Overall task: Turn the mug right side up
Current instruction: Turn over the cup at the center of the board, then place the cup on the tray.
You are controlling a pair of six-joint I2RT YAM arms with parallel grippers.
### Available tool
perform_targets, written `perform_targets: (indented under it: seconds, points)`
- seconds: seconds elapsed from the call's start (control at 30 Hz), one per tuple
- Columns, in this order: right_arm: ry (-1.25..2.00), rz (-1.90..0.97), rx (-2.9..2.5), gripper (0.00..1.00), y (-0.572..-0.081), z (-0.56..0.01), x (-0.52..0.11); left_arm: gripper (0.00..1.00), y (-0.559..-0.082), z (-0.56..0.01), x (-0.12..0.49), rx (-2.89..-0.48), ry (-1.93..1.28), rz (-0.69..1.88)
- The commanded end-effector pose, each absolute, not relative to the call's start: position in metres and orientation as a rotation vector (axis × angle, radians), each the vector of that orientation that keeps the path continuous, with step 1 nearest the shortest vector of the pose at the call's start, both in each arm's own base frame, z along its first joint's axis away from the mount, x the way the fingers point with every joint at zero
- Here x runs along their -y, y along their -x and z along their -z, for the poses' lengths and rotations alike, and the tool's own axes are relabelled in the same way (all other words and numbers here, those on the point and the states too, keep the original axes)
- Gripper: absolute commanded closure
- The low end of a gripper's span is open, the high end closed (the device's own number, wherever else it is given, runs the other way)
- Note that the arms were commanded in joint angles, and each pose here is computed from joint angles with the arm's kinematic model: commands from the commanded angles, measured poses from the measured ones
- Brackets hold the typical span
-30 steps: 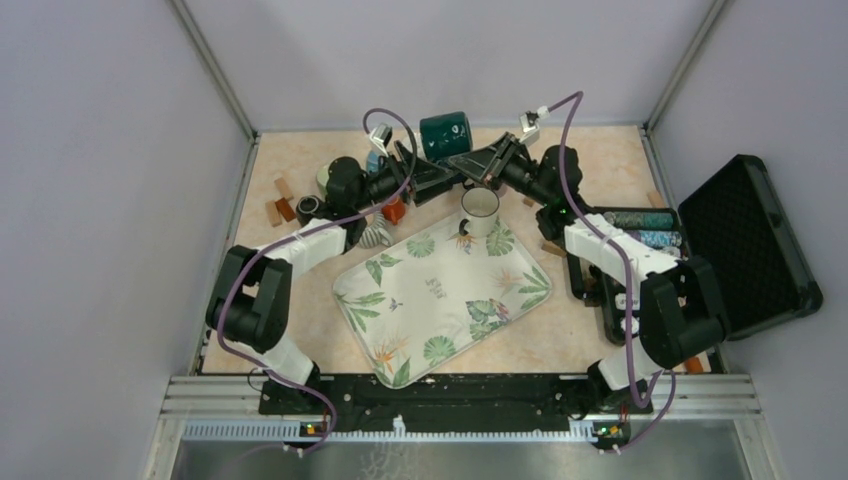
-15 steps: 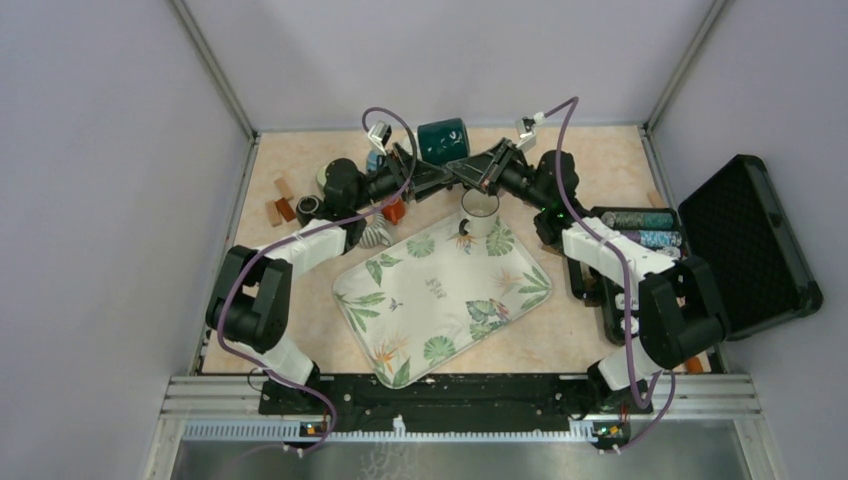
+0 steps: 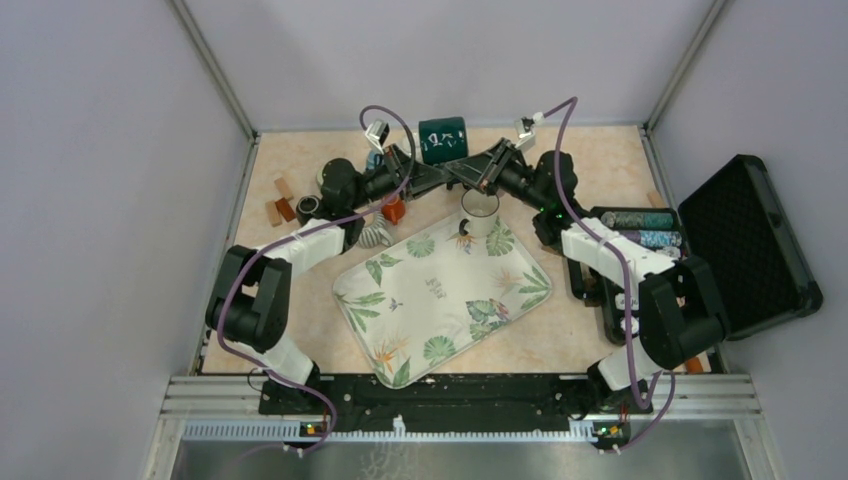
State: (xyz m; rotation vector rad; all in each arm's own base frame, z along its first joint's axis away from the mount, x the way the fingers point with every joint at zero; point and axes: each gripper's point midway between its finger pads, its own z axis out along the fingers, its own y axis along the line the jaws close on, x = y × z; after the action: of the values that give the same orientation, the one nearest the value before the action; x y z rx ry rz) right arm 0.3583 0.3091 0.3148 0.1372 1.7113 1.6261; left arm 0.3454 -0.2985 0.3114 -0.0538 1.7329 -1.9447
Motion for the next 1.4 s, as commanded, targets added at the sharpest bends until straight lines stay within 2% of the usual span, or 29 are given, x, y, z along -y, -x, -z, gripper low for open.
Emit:
perform_targets:
  seconds: [0.0,0.13,0.4,0.6,1.07,1.37]
  points:
    - [0.009,-1.588,-1.578,1.0,-0.343,-0.349,-0.312,1.0,-0.343,-0.325,0.297,-1.667,-0.036,1.925]
    - [0.01,-1.549,-1.596,1.0,-0.344,-0.344,-0.31,1.0,-0.343,-0.325,0.296,-1.682,-0.065,1.86]
    - [0.028,-1.483,-1.614,0.73,-0.344,-0.34,-0.307,1.0,-0.342,-0.334,0.291,-1.654,-0.116,1.759]
    - [0.037,-1.403,-1.638,0.49,-0.342,-0.335,-0.302,1.0,-0.345,-0.334,0.287,-1.654,-0.106,1.706]
    - [0.026,-1.196,-1.715,0.07,-0.337,-0.324,-0.275,1.0,-0.357,-0.319,0.269,-1.761,-0.126,1.432]
    - [-0.026,-0.971,-1.76,0.01,-0.337,-0.33,-0.241,1.0,-0.349,-0.287,0.247,-1.917,-0.221,1.222]
